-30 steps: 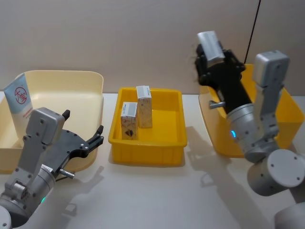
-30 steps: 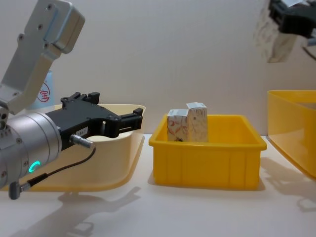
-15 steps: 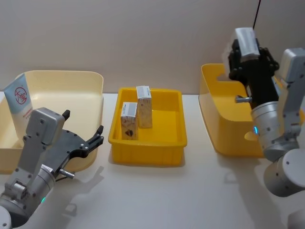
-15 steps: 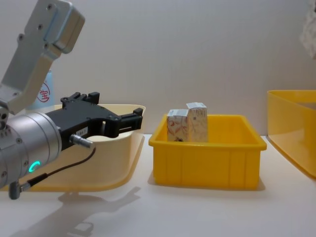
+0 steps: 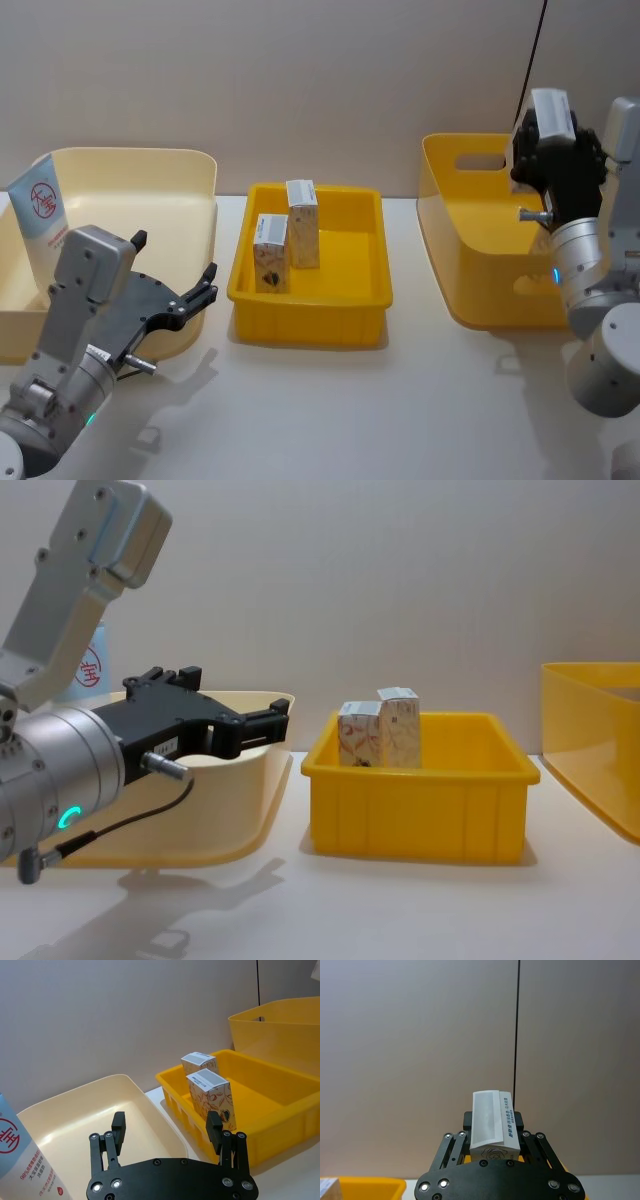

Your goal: Bimanual collaborative sorting of washing and personal care products

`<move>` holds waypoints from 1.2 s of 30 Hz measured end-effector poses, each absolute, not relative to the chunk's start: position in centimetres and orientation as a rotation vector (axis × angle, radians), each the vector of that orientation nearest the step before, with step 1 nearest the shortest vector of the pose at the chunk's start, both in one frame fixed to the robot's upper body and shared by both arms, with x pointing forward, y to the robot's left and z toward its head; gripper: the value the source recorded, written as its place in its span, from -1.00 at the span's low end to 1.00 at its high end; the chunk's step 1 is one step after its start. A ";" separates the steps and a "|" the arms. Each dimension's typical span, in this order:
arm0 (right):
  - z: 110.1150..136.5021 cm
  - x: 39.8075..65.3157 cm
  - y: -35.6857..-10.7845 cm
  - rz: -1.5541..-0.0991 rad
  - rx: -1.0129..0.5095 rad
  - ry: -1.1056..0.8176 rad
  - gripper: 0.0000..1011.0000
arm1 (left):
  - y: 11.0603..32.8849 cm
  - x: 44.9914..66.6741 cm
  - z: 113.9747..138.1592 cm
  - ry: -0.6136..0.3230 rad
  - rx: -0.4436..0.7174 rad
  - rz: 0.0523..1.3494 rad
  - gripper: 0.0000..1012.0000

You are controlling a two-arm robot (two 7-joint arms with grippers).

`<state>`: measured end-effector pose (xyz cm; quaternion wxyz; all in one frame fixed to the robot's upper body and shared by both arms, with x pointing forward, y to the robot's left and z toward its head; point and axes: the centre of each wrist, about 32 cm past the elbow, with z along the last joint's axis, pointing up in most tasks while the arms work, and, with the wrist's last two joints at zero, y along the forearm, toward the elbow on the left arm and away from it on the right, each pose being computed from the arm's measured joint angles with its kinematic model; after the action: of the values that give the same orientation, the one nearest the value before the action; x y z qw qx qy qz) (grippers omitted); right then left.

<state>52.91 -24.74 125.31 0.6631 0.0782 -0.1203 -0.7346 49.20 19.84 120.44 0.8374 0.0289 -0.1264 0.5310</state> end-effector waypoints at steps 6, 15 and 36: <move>125.4 53.1 -24.8 -1.685 0.122 -0.209 -0.17 | 19.8 49.2 120.4 -0.268 0.061 1.124 0.98; 125.3 53.8 -24.6 -1.683 0.046 -0.127 -0.17 | 19.8 49.2 120.4 -0.268 0.061 1.124 0.98; 124.5 55.0 -23.6 -1.692 -0.087 0.015 -0.17 | 19.8 49.2 120.4 -0.268 0.061 1.124 0.98</move>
<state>55.05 -23.58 124.55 0.6623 -0.0383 0.0066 -0.7482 49.20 19.84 120.44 0.8374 0.0289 -0.1265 0.5310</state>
